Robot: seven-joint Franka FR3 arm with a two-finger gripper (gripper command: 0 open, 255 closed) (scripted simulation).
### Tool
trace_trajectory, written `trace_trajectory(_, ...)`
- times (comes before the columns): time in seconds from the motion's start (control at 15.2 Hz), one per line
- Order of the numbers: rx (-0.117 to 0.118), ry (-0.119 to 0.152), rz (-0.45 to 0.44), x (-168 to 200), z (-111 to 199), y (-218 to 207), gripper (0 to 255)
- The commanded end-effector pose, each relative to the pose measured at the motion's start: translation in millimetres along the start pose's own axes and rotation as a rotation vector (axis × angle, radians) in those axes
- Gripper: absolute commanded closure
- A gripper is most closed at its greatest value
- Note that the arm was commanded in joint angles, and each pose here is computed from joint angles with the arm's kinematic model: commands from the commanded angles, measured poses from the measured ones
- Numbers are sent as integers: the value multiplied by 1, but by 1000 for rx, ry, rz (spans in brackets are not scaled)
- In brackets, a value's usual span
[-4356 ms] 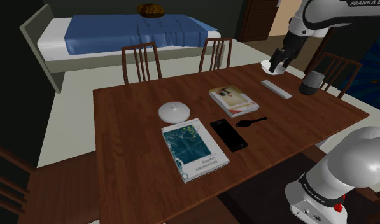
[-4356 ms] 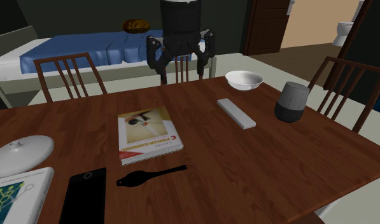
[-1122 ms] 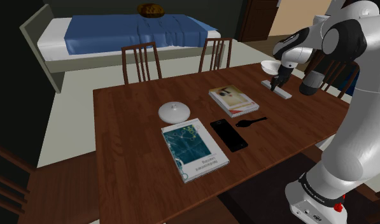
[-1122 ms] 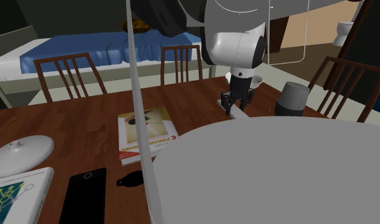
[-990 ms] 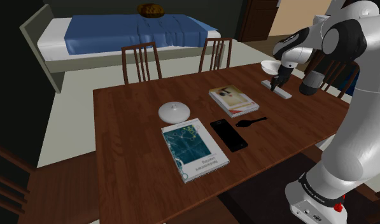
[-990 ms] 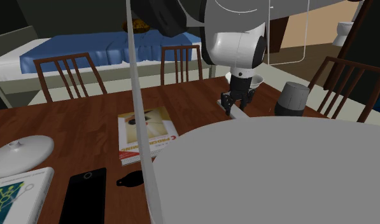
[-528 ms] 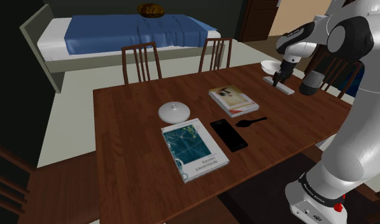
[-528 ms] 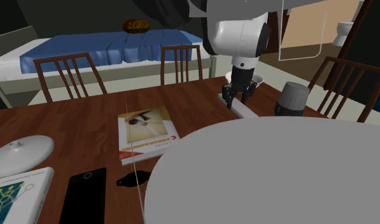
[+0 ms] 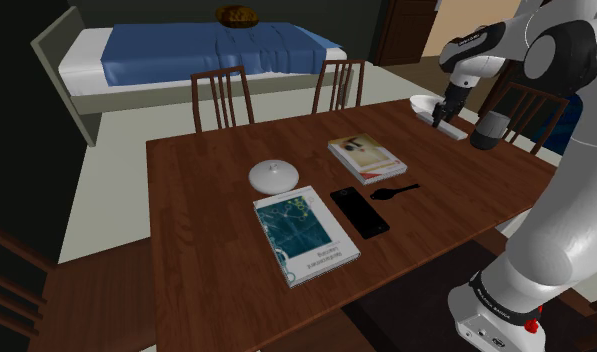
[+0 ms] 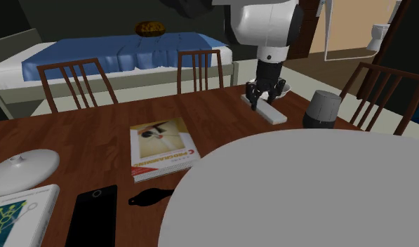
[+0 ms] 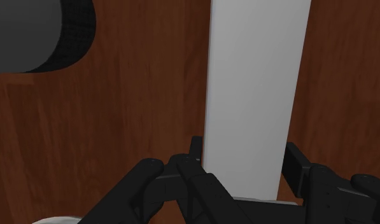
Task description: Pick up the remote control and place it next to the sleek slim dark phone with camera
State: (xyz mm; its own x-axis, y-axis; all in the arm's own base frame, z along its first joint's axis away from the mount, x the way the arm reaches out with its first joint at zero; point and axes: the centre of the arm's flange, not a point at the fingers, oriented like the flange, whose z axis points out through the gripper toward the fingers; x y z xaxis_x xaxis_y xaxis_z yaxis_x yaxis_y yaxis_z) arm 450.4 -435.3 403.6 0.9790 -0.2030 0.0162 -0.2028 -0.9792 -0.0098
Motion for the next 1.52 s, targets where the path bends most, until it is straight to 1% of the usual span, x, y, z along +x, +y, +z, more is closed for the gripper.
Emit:
trace_trajectory(0.0, 0, 0, 0, 0, -11, 1, 255)
trace_trajectory(0.07, 0, 0, 0, 0, -15, 1, 255)
trace_trajectory(1.45, 0, 0, 0, 12, -14, -276, 255)
